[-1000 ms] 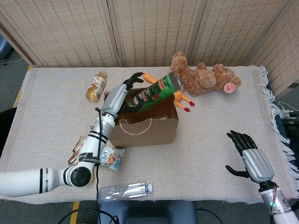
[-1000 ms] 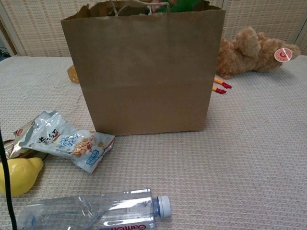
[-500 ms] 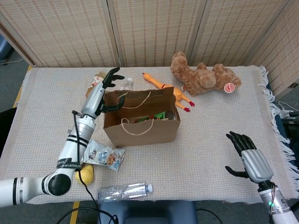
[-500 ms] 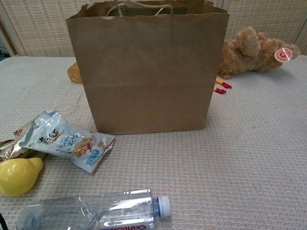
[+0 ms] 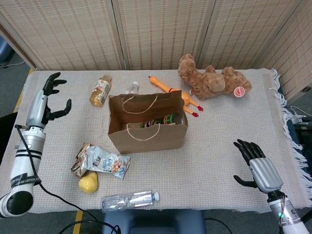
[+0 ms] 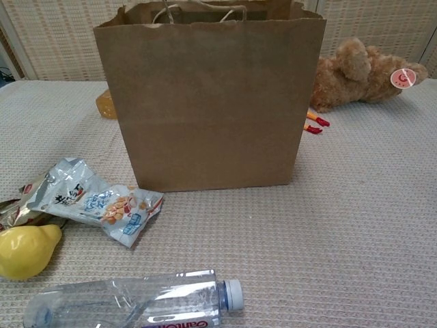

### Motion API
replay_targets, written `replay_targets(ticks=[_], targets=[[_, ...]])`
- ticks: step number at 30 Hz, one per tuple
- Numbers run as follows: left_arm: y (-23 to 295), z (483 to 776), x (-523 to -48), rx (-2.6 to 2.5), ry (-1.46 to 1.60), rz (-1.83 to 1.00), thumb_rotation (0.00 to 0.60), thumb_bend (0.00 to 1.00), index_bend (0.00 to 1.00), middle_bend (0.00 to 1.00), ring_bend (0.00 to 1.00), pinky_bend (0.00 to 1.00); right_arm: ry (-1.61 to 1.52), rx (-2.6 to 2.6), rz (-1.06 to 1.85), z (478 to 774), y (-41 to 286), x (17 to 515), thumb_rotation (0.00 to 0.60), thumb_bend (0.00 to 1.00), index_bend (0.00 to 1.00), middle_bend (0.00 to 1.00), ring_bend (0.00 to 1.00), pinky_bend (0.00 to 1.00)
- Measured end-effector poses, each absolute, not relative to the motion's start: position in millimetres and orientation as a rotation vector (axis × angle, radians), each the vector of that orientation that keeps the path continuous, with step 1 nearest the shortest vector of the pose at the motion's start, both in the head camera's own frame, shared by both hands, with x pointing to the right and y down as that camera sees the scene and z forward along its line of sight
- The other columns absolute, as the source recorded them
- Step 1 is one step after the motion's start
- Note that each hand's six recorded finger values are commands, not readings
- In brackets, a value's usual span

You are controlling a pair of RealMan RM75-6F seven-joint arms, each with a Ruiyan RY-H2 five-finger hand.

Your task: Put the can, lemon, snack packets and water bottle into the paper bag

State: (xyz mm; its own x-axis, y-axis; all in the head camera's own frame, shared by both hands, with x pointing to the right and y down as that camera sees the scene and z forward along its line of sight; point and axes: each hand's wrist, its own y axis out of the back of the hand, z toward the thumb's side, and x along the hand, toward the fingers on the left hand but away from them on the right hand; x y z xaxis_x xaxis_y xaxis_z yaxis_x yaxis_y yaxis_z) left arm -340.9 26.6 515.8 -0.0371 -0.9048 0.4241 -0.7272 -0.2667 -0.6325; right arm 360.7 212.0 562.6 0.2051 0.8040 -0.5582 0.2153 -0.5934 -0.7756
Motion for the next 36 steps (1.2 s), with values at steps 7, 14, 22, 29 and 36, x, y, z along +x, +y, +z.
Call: replay_targets(ticks=[7, 14, 22, 29, 36], targets=[[71, 526, -379, -1.995, 1.605, -1.299, 0.6, 0.45, 0.08, 0.15, 0.08, 0.19, -0.927, -1.941, 1.41, 568, 212, 358, 0.6, 0.12, 0.0, 0.0, 0.0, 0.0], [136, 541, -401, -2.022, 1.358, -1.377, 0.6, 0.45, 0.07, 0.13, 0.07, 0.18, -0.915, -1.947, 1.414, 571, 213, 356, 0.6, 0.12, 0.0, 0.0, 0.0, 0.0], [202, 552, -416, -1.994, 1.039, -1.377, 0.6, 0.45, 0.06, 0.13, 0.07, 0.18, -0.907, -1.944, 1.413, 572, 213, 355, 0.6, 0.12, 0.0, 0.0, 0.0, 0.0], [246, 577, -408, -1.985, 0.721, -1.301, 0.6, 0.44, 0.05, 0.09, 0.04, 0.17, -0.907, -1.947, 1.41, 572, 213, 353, 0.6, 0.12, 0.0, 0.0, 0.0, 0.0], [256, 594, -384, -1.98, 0.518, -1.256, 0.6, 0.39, 0.0, 0.0, 0.0, 0.12, -0.911, -1.946, 1.419, 572, 213, 353, 0.6, 0.12, 0.0, 0.0, 0.0, 0.0]])
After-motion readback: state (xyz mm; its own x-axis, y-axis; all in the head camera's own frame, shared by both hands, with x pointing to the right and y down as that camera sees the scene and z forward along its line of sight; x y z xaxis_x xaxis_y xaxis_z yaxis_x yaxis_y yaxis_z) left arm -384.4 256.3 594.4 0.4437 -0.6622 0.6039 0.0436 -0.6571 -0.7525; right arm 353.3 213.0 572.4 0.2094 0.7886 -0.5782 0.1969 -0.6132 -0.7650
